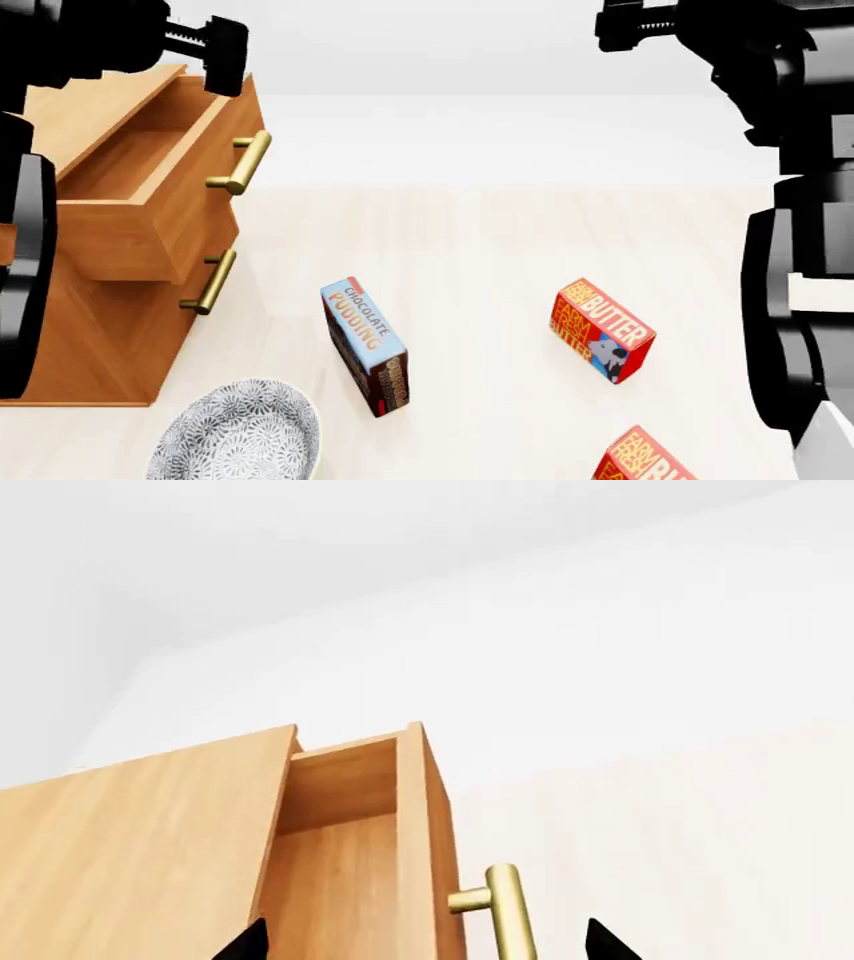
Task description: Put the butter at the front in the top drawer of the cabinet and close it.
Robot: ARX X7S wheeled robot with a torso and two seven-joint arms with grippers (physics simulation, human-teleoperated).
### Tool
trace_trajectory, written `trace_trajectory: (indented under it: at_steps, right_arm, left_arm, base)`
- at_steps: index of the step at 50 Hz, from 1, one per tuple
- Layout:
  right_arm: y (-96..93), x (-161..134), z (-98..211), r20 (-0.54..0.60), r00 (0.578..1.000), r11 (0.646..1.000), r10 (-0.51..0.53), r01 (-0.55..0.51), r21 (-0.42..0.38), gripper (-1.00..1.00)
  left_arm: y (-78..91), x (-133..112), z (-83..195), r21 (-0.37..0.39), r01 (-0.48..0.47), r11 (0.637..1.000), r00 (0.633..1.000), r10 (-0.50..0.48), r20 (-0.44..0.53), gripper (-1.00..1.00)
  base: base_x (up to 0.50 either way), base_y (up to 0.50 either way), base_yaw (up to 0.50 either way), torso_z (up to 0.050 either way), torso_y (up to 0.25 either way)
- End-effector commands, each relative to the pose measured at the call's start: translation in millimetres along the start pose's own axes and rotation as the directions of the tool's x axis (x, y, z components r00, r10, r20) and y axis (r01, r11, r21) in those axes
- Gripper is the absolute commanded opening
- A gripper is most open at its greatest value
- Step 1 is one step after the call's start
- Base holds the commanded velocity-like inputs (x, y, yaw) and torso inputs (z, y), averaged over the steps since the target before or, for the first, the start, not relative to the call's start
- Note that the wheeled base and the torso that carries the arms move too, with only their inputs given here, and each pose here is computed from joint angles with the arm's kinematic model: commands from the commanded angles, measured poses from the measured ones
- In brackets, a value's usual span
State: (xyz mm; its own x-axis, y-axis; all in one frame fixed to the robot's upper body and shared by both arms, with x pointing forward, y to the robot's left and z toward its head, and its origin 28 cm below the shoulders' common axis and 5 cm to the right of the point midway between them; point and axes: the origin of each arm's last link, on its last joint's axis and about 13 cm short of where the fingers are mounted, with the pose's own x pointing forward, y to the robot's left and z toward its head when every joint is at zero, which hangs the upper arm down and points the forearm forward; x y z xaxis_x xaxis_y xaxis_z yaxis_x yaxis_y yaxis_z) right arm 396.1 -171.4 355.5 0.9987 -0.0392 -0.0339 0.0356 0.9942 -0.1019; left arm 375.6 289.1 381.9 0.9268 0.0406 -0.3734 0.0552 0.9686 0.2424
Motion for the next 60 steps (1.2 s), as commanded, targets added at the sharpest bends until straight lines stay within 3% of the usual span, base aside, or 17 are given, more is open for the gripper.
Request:
trace_trajectory:
  at_steps: [1,60]
  right_arm:
    - [2.0,2.1,-4.1,-0.013,1.000,1.000,0.005,-0.005,-0.003,1.00]
    - [2.1,1.4,-8.2,-0.027,1.000,1.000,0.004,-0.005,-0.017,1.00]
  left_arm:
    - [5.6,2.2,-12.3,-0.032,0.010,0.999,0.997,-0.012,-0.076,1.00]
    - [-4.0,26.7,-49.3,-0.056,0.049,0.997,0.974,-0.061,-0.219,1.00]
  base:
    - [0.00,0.00,0.00,0.000,0.000]
    - [0.00,0.00,0.00,0.000,0.000]
